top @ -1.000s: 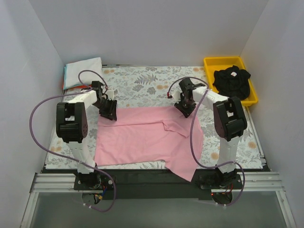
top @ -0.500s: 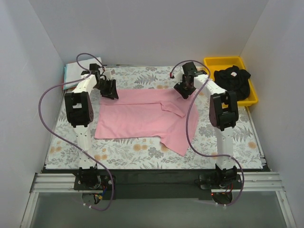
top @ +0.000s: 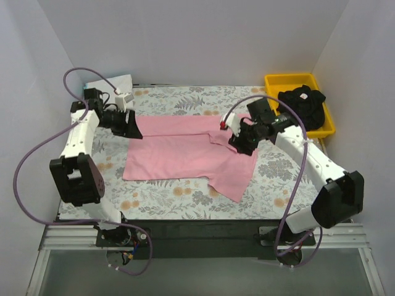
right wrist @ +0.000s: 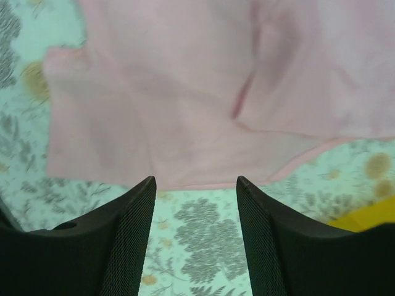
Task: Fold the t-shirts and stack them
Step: Fold the tshirt
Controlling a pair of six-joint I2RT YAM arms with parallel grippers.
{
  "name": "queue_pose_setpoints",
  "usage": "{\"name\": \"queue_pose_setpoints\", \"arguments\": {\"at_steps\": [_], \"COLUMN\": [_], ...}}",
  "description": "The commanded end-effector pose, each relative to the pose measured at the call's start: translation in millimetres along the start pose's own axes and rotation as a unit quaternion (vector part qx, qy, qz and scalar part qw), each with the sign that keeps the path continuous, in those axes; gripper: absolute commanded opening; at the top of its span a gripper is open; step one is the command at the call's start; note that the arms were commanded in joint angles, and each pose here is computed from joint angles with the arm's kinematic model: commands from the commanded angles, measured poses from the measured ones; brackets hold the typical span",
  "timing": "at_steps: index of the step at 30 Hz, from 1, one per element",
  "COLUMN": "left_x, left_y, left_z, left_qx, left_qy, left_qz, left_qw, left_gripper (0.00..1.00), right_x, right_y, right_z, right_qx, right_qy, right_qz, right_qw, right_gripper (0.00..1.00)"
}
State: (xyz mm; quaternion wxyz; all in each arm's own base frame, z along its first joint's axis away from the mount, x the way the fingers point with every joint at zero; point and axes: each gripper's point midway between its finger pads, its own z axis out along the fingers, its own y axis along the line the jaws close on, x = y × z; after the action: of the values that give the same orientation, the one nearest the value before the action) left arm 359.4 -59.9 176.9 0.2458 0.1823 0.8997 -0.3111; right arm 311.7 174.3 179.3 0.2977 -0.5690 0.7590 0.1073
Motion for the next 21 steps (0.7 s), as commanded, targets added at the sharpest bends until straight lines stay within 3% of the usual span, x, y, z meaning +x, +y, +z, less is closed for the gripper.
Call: {"name": "queue_pose_setpoints", "arguments": {"at_steps": [1, 7, 14, 21], "left_x": [55.7, 81.5, 92.3, 93.7], "left_y": [-17.5, -6.4, -0.7, 4.6], "left_z": [-2.5, -2.5, 1.4, 3.0], "left_qx": [0.027, -0.038, -0.043, -0.058], "left_qy": [0.041, 0.025, 0.047, 0.042], "left_qz": [0.047, 0.107, 0.088, 0.088], "left_qw": [0.998, 0.993, 0.994, 0.994], "left_gripper": [0.52, 0.52, 0.52, 0.52], "right_x": [50.8, 86.7, 106.0, 117.6], "right_y": [74.2, 108.2, 127.6, 118.6], "right_z": [20.5, 41.6, 62.8, 79.6], "right_qx": [-0.088, -0.085, -0.071, -0.012], "right_qy": [0.077, 0.113, 0.143, 0.157], "right_qz": [-0.002, -0.014, -0.038, -0.043], "right_qw": [0.993, 0.99, 0.986, 0.987], "right_gripper": [0.61, 0.59, 0.58, 0.61]}}
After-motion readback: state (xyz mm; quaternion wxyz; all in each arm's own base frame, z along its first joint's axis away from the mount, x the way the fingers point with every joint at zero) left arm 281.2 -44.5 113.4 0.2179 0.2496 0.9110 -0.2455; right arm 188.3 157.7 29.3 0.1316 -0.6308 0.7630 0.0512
